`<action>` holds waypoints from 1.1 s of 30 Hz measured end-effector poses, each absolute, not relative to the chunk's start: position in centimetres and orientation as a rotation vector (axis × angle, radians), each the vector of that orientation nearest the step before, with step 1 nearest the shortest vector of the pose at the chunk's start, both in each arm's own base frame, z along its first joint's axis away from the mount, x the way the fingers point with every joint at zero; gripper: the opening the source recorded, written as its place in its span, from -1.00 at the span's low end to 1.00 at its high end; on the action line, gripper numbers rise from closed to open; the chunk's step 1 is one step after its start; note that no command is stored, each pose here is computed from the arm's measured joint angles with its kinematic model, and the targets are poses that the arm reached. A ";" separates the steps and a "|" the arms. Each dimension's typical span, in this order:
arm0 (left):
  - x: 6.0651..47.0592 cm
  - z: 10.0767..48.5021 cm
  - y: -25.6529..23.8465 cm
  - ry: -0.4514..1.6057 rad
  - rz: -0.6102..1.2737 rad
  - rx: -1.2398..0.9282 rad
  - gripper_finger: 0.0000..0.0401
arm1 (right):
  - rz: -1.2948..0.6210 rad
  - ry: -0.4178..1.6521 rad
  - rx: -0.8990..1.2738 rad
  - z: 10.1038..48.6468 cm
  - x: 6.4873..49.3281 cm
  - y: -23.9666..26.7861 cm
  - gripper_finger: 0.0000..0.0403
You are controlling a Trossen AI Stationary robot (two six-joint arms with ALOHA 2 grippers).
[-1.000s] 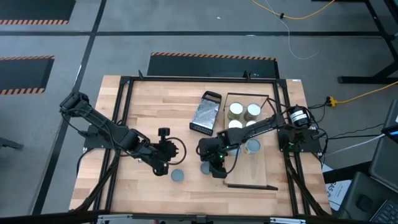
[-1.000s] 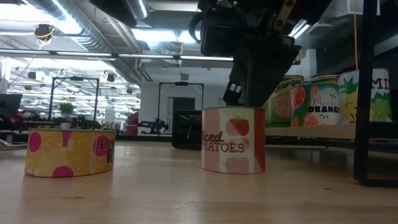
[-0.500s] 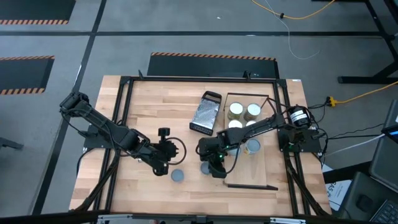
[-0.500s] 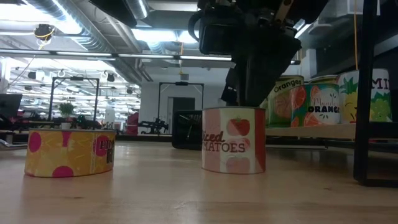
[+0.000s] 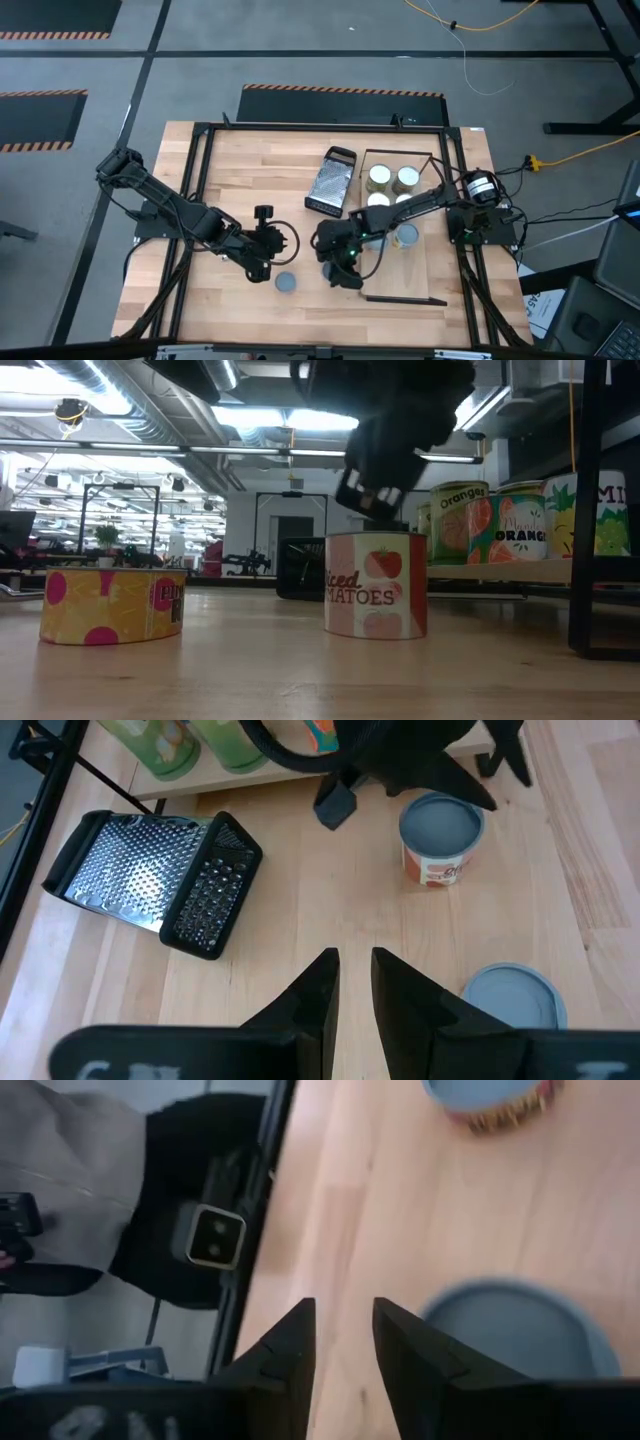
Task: Pick and place cans onto a shelf
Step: Put the canned diced tomatoes on the shelf
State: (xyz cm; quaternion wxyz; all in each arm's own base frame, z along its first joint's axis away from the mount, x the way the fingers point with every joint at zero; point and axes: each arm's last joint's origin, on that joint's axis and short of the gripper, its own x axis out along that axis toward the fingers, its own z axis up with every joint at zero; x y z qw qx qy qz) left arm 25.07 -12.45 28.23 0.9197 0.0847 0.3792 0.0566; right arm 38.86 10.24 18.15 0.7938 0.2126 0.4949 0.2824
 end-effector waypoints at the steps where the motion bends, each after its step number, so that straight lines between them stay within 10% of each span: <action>1: 25.1 28.2 -12.5 0.779 0.116 0.174 -0.73 | 0.615 1.044 0.453 18.3 39.0 10.4 -0.47; 33: 25.1 28.2 -12.5 0.779 0.116 0.174 -0.73 | 0.235 1.007 0.062 24.1 38.0 17.7 -0.47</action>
